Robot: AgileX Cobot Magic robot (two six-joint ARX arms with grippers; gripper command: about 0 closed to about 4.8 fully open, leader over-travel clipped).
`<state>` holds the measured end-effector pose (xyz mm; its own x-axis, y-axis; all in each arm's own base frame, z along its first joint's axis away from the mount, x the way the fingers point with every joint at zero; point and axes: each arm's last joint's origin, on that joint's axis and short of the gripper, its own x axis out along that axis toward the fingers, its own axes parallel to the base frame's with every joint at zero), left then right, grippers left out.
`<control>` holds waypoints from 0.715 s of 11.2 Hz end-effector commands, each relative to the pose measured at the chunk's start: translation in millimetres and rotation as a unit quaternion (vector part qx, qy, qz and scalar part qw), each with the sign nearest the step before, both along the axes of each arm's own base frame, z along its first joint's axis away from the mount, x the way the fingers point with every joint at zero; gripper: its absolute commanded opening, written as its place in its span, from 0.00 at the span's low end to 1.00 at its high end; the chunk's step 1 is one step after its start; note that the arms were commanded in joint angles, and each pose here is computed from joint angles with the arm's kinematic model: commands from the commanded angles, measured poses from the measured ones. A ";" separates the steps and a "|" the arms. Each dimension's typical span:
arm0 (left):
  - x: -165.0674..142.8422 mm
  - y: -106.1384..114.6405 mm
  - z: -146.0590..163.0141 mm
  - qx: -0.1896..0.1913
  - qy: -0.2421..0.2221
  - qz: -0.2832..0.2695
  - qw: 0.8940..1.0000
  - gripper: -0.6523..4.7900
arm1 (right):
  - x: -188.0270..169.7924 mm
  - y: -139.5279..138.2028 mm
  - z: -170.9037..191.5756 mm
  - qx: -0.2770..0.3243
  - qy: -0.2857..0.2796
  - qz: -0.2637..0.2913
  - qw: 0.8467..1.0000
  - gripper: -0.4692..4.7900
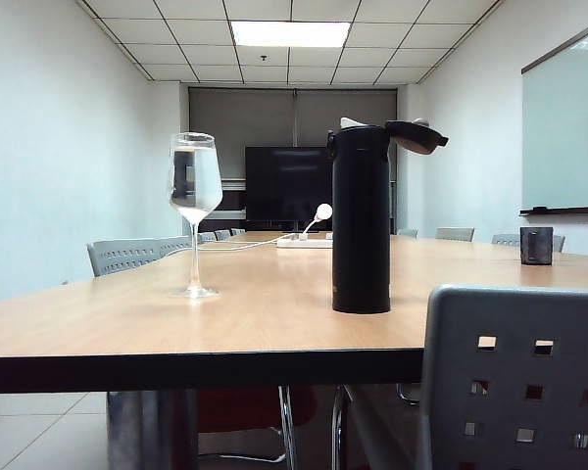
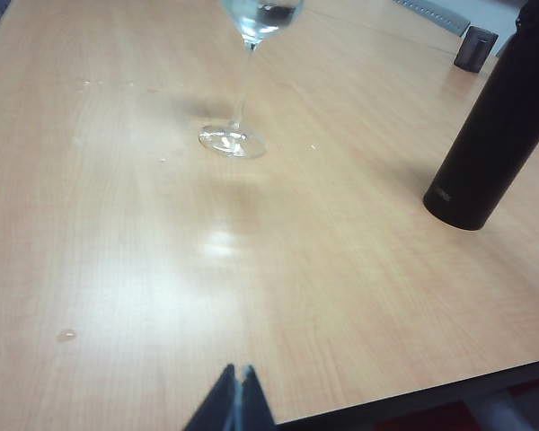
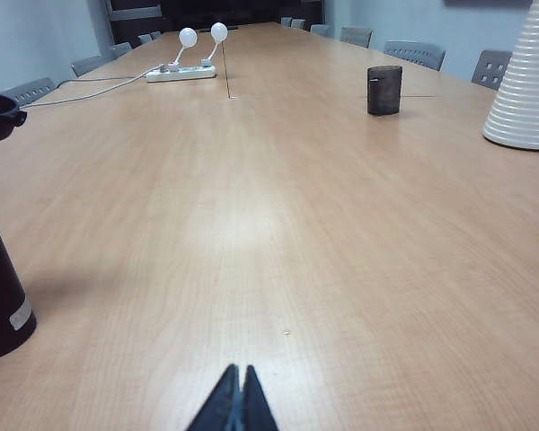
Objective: Pick up the black thermos cup, pour some water from it into the stemmed glass, and then put the thermos cup back on the table.
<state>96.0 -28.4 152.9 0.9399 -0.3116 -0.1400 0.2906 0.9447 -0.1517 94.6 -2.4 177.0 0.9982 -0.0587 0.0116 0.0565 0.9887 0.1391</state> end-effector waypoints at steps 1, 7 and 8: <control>0.0 1.4 1.6 -0.003 -0.010 0.005 1.000 0.11 | -0.3 0.1 1.5 -0.009 -0.002 0.003 1.000 0.08; 1.3 28.0 4.1 -0.005 -0.027 0.125 0.992 0.11 | -0.6 -1.1 6.0 -0.035 -0.024 -0.018 0.999 0.08; 1.3 28.0 3.9 -0.005 -0.026 0.125 0.992 0.11 | -0.7 -1.1 7.4 -0.038 -0.031 -0.018 0.999 0.08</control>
<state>97.1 -0.4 156.6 0.9937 -0.0653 -0.0909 0.0505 0.9864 -0.1564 94.5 -3.5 177.6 0.9956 -0.0910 0.0200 0.0891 0.9925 0.0840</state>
